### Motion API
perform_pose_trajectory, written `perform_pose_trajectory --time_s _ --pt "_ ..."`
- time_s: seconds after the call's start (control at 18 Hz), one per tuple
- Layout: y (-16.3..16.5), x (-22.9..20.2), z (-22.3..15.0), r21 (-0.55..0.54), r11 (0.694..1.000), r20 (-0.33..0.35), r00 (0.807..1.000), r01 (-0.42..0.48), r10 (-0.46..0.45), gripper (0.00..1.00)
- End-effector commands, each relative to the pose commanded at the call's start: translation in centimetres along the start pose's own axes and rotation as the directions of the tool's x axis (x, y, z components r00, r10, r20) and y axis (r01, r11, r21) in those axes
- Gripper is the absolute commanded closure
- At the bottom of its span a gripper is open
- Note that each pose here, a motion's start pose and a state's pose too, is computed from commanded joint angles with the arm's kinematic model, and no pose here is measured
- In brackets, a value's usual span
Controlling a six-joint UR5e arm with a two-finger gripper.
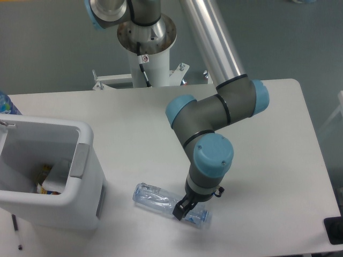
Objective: Place the trash in the trash can
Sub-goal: 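Lower and close the gripper around the middle of the bottle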
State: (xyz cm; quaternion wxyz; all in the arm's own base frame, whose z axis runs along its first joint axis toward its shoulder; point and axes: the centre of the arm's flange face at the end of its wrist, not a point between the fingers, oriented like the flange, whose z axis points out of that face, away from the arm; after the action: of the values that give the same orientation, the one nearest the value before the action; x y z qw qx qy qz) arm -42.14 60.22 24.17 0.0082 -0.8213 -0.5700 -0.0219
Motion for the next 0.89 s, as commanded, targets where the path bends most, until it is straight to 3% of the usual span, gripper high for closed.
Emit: perform_pose_trajectory --time_s 0.89 --pt "0.2 2.9 4.0 0.056 0.998 0.122 0.992 0.027 -0.034 0.02"
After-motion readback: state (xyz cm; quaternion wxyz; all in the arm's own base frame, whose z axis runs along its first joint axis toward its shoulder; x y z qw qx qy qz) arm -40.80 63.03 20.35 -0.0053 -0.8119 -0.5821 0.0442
